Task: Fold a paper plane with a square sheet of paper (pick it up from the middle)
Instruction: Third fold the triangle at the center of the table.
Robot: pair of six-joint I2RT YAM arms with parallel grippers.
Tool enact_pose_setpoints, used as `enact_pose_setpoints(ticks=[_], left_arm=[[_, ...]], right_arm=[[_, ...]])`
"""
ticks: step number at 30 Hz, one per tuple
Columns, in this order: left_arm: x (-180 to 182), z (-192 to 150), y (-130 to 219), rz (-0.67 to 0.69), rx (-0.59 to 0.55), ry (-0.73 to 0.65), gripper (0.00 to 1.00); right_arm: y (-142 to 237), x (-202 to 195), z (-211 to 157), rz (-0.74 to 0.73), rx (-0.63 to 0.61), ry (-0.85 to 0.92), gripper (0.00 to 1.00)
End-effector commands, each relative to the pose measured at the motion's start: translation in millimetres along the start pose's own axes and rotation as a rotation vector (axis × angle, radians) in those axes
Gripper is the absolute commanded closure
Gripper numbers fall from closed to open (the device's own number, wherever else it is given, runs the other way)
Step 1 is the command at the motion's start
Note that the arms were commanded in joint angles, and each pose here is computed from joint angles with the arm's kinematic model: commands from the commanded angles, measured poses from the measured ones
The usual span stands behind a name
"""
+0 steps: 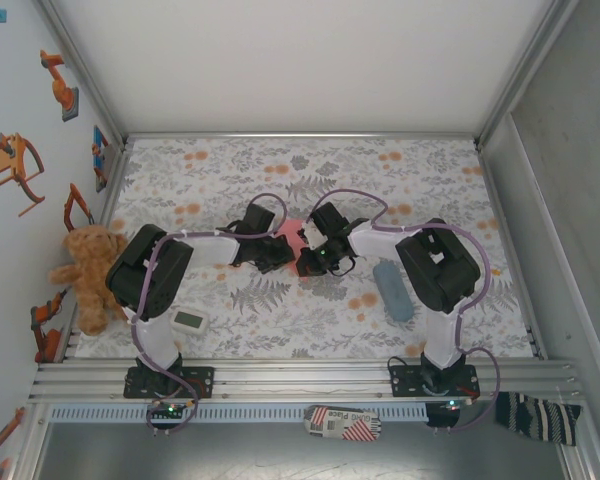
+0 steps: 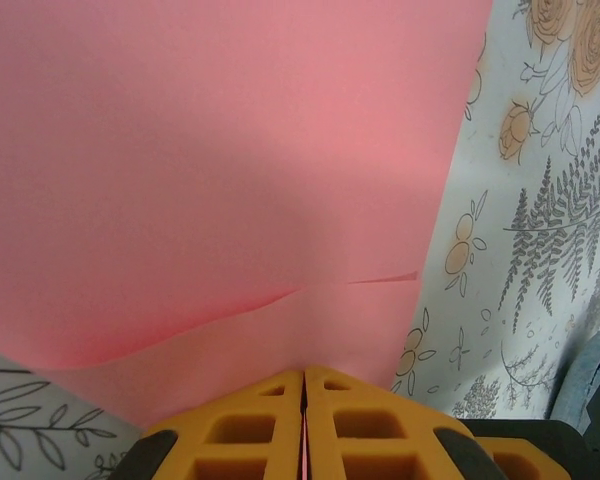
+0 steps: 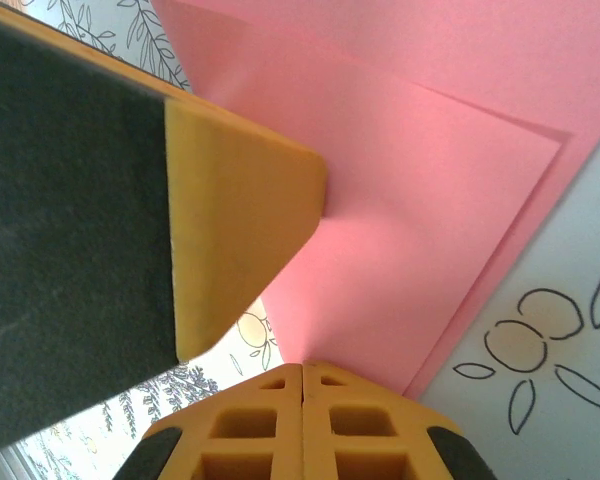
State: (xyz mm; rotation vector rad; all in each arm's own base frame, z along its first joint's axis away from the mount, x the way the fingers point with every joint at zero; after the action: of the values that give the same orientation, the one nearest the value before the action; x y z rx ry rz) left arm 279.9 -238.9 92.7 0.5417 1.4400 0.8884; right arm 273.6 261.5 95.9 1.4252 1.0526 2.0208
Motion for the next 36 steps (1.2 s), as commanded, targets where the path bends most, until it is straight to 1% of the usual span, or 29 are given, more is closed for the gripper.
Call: enact_pose_setpoints(ticks=[1, 4, 8, 11, 14, 17, 21, 24, 26, 29, 31, 32, 33, 36], left_arm=[[21.6, 3.3, -2.6, 0.076, 0.0, 0.015, 0.89], [30.5, 9.2, -3.0, 0.065, 0.012, 0.024, 0.88], [48.9, 22.2, -1.5, 0.045, -0.001, 0.037, 0.86], [65.2, 29.7, -2.1, 0.033, -0.016, 0.049, 0.85], [76.3, 37.5, -1.2, -0.011, -0.037, 0.071, 0.83], [79.5, 48.2, 3.5, -0.056, -0.067, 0.09, 0.83], [74.3, 63.8, 19.7, -0.039, -0.107, 0.075, 0.82], [64.9, 74.2, 37.7, -0.032, -0.14, 0.053, 0.82], [53.8, 79.0, 52.2, -0.041, -0.17, 0.035, 0.79], [39.8, 80.3, 72.8, -0.061, -0.219, 0.033, 0.76], [34.4, 77.0, 85.5, -0.07, -0.253, 0.048, 0.72], [33.6, 74.4, 89.9, -0.072, -0.265, 0.054, 0.7], [33.6, 70.9, 94.2, -0.071, -0.276, 0.069, 0.68], [35.1, 60.6, 100.9, -0.083, -0.299, 0.104, 0.62]], right_arm=[[-13.7, -21.1, -24.2, -0.103, 0.134, -0.093, 1.0], [-16.0, -29.2, -33.8, -0.126, 0.179, -0.118, 1.0], [-14.7, -38.8, -44.9, -0.158, 0.217, -0.134, 1.0], [-13.0, -40.9, -47.3, -0.15, 0.221, -0.141, 1.0], [-11.2, -39.5, -45.6, -0.142, 0.214, -0.138, 1.0], [-8.9, -37.1, -42.2, -0.128, 0.2, -0.133, 1.0], [-5.0, -31.5, -35.0, -0.099, 0.172, -0.117, 1.0], [1.3, -21.1, -21.8, -0.052, 0.124, -0.085, 1.0], [10.5, -8.0, -6.7, -0.008, 0.063, -0.051, 1.0], [35.7, 19.2, 19.5, 0.058, -0.065, 0.005, 1.0], [52.0, 33.0, 30.2, 0.083, -0.154, 0.026, 1.0], [57.4, 36.7, 32.3, 0.089, -0.183, 0.028, 1.0], [60.9, 38.1, 32.7, 0.085, -0.206, 0.024, 0.97], [58.3, 32.4, 29.0, 0.054, -0.216, -0.008, 0.92]])
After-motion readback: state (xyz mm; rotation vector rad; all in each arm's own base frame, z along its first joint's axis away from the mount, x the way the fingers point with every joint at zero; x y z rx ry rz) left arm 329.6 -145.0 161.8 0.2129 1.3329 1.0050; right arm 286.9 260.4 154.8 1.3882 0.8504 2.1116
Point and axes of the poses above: each hand's point on the last joint's axis, 136 mm out from that joint toward the fingers, its own y axis back along the fingers, its own x axis along the line the jaws close on, z = x × y, the point moved 10 cm from there along y, back along the fingers
